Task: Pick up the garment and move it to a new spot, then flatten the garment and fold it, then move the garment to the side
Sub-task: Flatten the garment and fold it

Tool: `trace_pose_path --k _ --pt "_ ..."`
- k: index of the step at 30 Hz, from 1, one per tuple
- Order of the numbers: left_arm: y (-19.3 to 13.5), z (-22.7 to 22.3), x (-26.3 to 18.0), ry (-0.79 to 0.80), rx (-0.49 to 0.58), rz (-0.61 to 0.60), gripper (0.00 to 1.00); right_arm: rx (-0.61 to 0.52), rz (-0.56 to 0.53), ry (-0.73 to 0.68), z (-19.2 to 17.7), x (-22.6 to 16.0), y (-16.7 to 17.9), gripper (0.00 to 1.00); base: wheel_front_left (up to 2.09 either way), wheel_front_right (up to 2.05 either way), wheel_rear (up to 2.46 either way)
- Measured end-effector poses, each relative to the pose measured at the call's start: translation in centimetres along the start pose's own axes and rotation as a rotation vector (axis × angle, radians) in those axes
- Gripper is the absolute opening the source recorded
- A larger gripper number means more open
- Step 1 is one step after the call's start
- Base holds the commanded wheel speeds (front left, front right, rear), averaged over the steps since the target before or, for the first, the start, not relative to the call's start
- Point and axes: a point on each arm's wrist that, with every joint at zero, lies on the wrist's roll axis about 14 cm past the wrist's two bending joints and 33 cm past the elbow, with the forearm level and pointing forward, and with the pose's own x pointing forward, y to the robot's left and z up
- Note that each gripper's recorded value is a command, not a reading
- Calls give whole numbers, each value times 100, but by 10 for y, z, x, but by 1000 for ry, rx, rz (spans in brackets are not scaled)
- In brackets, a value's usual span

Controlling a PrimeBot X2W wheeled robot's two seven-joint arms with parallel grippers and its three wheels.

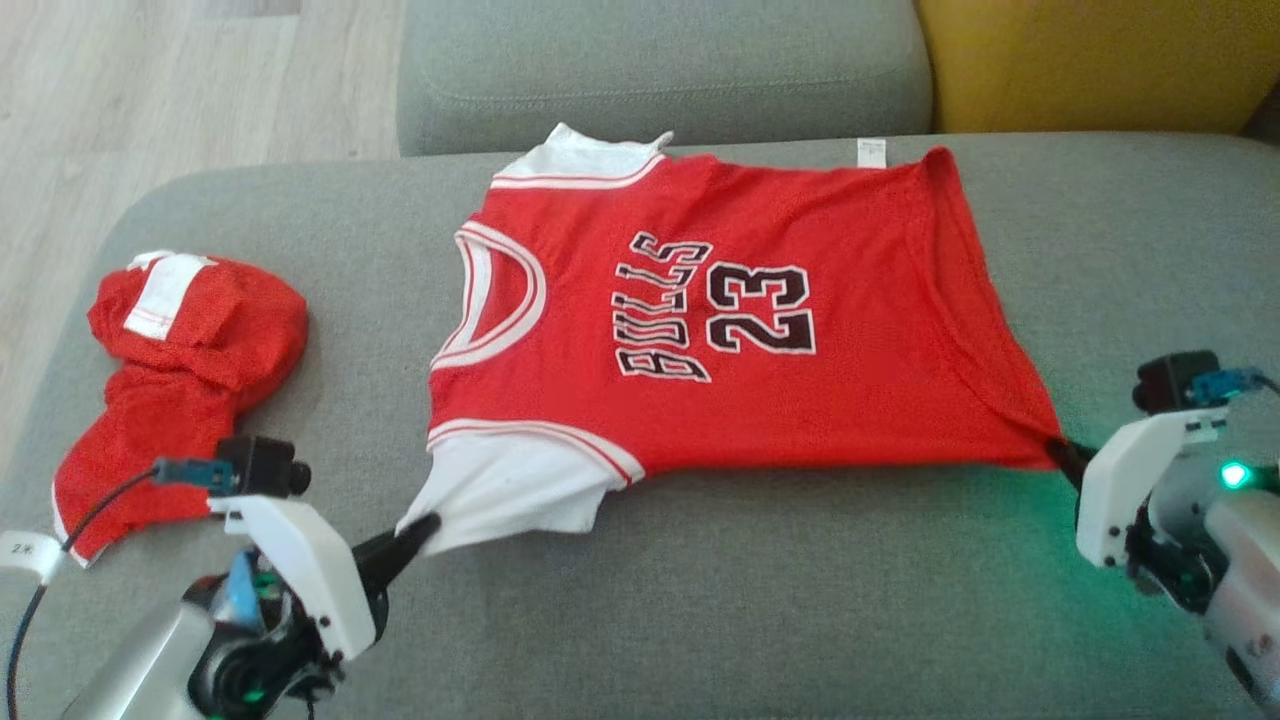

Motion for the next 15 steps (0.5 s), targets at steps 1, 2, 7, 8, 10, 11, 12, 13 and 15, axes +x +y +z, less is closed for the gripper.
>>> trace_pose_path --k 1,2,7,8,10,11,12,13,15 --pt "-2 -2 -2 9 -1 -8 0 7 2 15 -5 -2 0 0 0 0 0" --pt "-4 -4 -4 19 -4 -14 0 14 6 27 -8 -3 0 0 0 0 0" --pt "-15 -19 -12 87 -18 -57 0 43 5 66 -13 -15 -8 0 0 0 0" --pt "-17 -22 -14 101 -20 -63 0 46 3 79 -16 -18 -11 0 0 0 0" --pt "-19 -25 -17 117 -18 -70 0 50 -1 121 -23 -22 -14 0 0 0 0" --pt "-20 -27 -19 126 -21 -72 0 51 -1 143 -27 -25 -15 0 0 0 0" --pt "-22 -28 -20 134 -26 -81 0 51 0 164 -31 -27 -17 0 0 0 0" --pt "-25 -29 -21 142 -30 -93 0 56 3 183 -34 -30 -17 0 0 0 0" --pt "-28 -32 -25 164 -37 -102 0 71 11 229 -44 -34 -17 0 0 0 0"
